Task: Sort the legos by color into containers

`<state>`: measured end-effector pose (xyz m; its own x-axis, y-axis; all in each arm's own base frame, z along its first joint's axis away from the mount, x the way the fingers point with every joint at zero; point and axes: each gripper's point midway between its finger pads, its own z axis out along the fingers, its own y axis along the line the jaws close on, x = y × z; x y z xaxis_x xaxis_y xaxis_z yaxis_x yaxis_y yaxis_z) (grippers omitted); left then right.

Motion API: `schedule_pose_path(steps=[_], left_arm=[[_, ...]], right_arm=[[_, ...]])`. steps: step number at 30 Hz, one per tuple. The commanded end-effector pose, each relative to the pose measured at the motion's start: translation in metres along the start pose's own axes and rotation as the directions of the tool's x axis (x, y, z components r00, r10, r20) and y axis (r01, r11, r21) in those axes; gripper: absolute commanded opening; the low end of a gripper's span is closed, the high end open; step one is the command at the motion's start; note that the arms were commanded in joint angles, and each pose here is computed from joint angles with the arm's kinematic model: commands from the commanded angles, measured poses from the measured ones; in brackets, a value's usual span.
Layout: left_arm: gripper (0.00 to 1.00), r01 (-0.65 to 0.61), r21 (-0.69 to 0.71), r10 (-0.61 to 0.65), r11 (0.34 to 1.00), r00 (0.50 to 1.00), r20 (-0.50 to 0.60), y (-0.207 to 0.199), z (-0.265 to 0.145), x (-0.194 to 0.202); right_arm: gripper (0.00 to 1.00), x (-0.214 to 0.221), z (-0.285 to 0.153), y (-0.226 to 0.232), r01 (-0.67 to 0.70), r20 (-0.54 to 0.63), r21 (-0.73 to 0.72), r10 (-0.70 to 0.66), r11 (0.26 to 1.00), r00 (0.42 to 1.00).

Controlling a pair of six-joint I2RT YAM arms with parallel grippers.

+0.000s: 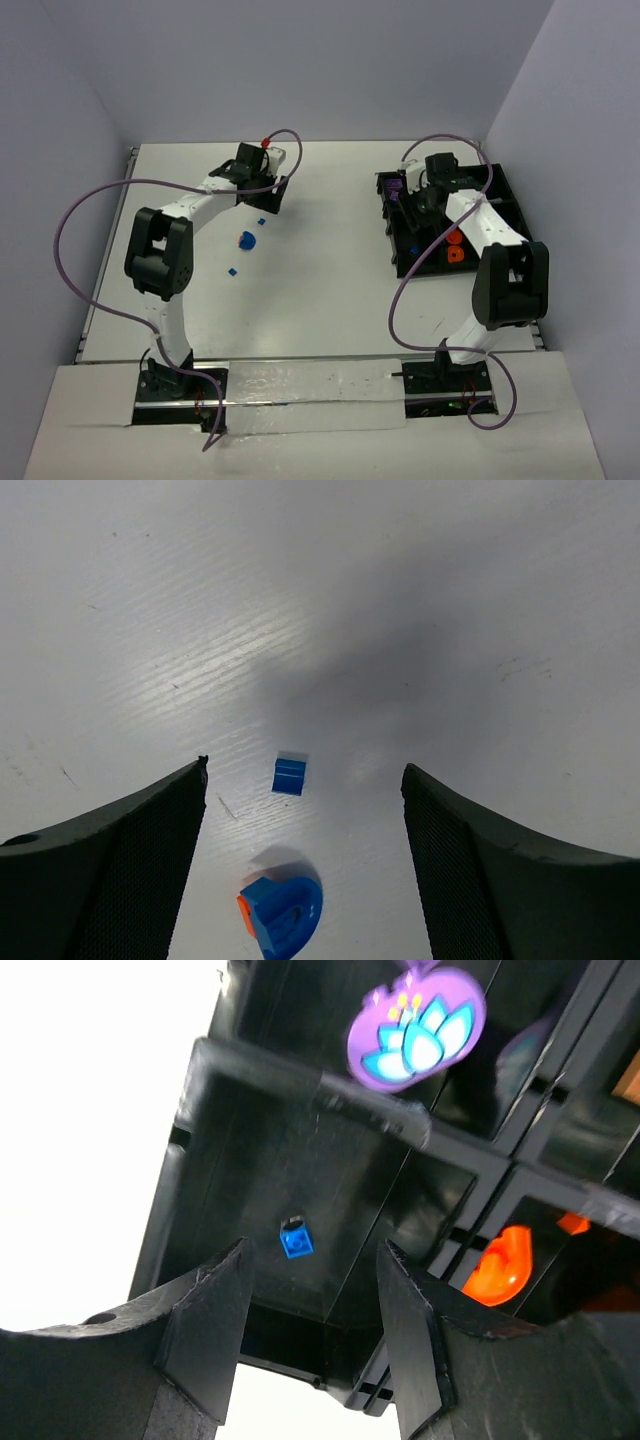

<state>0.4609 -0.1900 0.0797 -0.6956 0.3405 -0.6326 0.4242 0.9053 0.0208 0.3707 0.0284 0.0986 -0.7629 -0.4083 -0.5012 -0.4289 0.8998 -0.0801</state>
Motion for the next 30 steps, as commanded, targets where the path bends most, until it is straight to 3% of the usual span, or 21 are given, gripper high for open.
schedule_pose_path(steps=[1, 7, 15, 30], left_arm=[[0.81, -0.024, 0.001, 0.024, 1.0, 0.999, 0.021, -0.002, 0.001, -0.014], [0.68, -0.022, 0.013, 0.022, 1.0, 0.999, -0.034, -0.004, 0.015, -0.002], [0.57, -0.036, 0.021, 0.038, 0.999, 0.993, -0.111, -0.004, 0.02, 0.027], [0.47, -0.031, 0.022, 0.035, 0.999, 0.975, -0.218, 0.003, 0.041, 0.067]], right_arm=[[0.6, -0.036, -0.028, 0.0, -0.023, 0.114, -0.018, 0.025, 1.0, 0.993], [0.63, -0.058, -0.051, 0.008, -0.041, 0.174, -0.063, 0.051, 0.997, 0.983], [0.64, -0.066, -0.062, 0.014, -0.038, 0.205, -0.081, 0.054, 0.996, 0.977], [0.68, -0.073, -0.07, 0.02, -0.03, 0.227, -0.095, 0.051, 0.995, 0.973]])
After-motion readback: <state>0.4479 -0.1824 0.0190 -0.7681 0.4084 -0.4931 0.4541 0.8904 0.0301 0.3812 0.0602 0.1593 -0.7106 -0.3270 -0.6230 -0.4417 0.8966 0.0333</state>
